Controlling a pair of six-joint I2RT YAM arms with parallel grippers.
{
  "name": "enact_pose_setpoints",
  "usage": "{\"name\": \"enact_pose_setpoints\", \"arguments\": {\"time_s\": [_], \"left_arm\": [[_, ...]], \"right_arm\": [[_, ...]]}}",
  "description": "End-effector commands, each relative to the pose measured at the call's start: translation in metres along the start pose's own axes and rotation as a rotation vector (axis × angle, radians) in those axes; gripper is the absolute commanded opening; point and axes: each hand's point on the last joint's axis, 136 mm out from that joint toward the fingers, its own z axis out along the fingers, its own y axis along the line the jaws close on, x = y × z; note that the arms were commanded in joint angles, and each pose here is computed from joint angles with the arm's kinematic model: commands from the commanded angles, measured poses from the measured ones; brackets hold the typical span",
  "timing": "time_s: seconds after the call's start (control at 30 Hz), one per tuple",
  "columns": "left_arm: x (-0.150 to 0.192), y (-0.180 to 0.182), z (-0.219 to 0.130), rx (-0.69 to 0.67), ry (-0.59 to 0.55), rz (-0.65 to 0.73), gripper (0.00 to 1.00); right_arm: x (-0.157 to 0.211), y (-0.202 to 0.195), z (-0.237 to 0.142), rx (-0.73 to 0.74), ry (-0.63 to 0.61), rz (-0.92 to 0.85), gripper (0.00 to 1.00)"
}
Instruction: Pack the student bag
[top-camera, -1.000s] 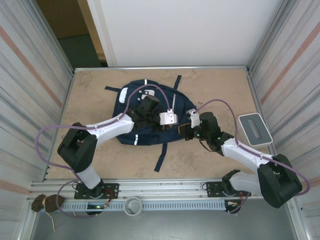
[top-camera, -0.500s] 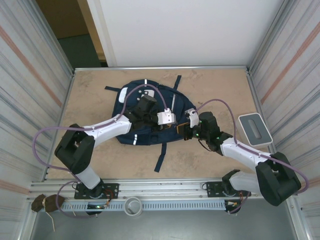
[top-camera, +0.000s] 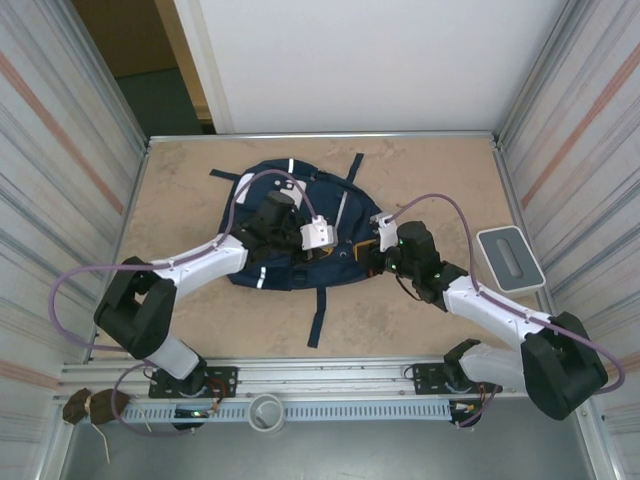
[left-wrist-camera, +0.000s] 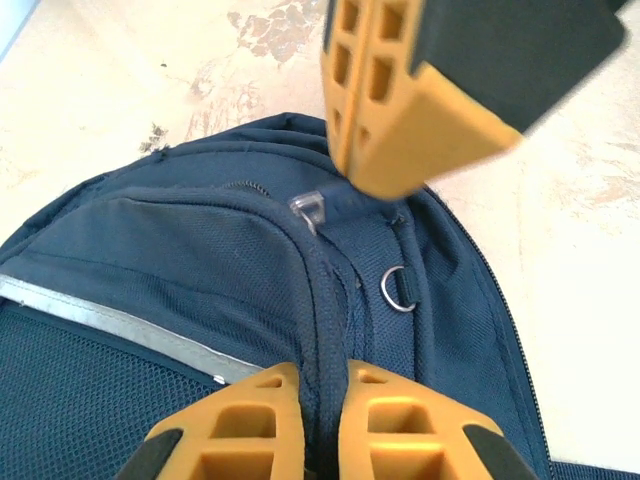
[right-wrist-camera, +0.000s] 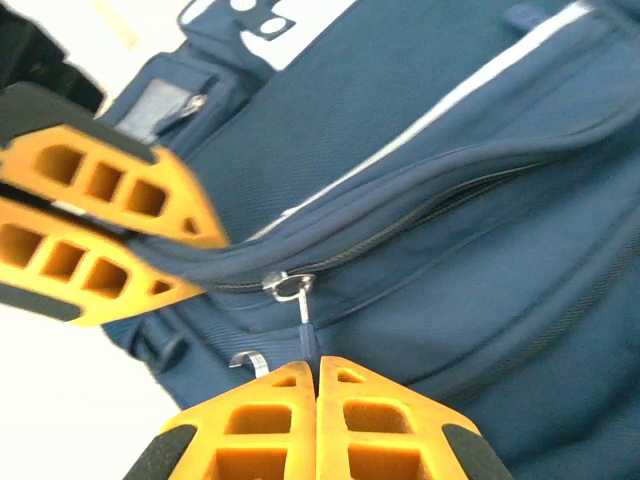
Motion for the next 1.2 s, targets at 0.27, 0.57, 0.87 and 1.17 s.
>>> {"name": "enact_pose_setpoints", "arguments": {"time_s": [0.27,0.57,0.87,1.17], "left_arm": [[-0.017,-0.012,-0.027,0.051,-0.095,-0.009,0.00],[-0.018,-0.012,-0.029,0.052,-0.095,-0.008,0.00],[-0.018,-0.013,-0.029,0.055,-0.097,-0.005,0.00],[0.012,-0.007,-0.042,-0.053,0.017,-0.075,0.04]], "right_arm": [[0.021,-0.005,0.010,-0.048,0.118,-0.069,0.09],[0.020,0.004,0.017,-0.109,0.125,-0.093,0.20],[0.019,0.016,0.026,-0.159,0.136,-0.122,0.17],[0.018,0.024,0.019,-0.122,0.124,-0.119,0.00]]}}
